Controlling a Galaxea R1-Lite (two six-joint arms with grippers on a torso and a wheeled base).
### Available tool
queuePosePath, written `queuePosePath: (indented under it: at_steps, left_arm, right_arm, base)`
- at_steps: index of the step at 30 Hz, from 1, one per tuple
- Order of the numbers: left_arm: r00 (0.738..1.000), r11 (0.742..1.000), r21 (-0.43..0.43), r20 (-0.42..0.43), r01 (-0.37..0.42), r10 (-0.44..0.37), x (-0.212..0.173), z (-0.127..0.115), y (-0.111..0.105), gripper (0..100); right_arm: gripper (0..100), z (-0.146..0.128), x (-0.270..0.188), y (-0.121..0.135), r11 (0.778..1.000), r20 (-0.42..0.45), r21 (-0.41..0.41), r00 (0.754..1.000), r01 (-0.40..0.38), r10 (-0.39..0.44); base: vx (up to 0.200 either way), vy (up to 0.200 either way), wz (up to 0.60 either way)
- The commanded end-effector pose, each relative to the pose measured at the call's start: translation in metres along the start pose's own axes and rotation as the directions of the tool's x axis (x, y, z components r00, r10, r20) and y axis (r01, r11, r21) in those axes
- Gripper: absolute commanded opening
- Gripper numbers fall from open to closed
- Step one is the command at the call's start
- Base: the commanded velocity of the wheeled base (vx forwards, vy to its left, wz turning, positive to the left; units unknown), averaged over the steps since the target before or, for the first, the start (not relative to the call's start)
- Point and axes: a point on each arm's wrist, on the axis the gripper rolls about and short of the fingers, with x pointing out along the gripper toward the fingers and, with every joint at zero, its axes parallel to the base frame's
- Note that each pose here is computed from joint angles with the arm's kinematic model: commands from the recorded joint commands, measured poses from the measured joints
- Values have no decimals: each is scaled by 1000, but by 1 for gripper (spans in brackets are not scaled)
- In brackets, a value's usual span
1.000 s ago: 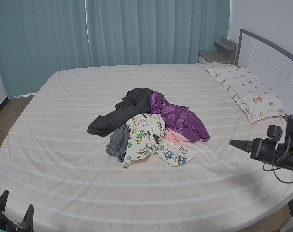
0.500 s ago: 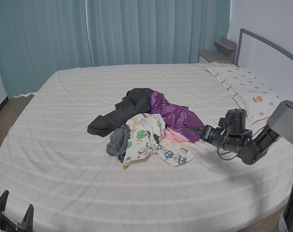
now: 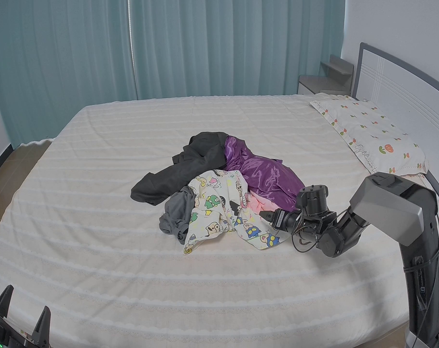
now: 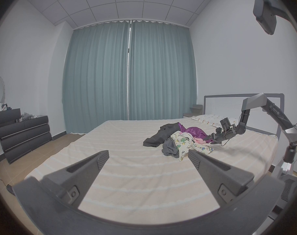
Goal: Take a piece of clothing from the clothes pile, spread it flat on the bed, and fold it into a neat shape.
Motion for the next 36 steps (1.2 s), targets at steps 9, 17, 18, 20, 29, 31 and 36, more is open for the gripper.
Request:
queuePosePath:
  at_steps: [9,17,18,20,29,31,36]
  left_arm:
    - [1000,1000,0,-1,0,0,0,-5,0,100]
    - [1000,1000,0,-1,0,0,0,-5,0,100]
    - [1000,1000,0,-1,0,0,0,-5,0,100]
    - [1000,1000,0,-1,0,0,0,-5,0,100]
    - [1000,1000,0,-1,0,0,0,-5,0,100]
    - [1000,1000,0,-1,0,0,0,-5,0,100]
    - [1000,1000,0,-1,0,0,0,-5,0,100]
  right_arm:
    - [100,-28,20,8,989,-32,-147,999,19,-24]
    - [100,-35,23,11,968,-80,-248,995,31,-53]
    - [100,-35,23,11,968,-80,-248,995,31,-53]
    - [100,-37,24,10,957,-95,-289,993,36,-66]
    - [0,-36,20,15,950,-86,-310,993,47,-77]
    - [0,-35,16,18,949,-83,-312,994,49,-78]
    - [0,-28,1,23,954,-35,-297,998,32,-44]
  base:
    - [0,0,0]
    - [0,0,0]
    - [0,0,0]
    - [0,0,0]
    - [0,0,0]
    - [0,0,0]
    - [0,0,0]
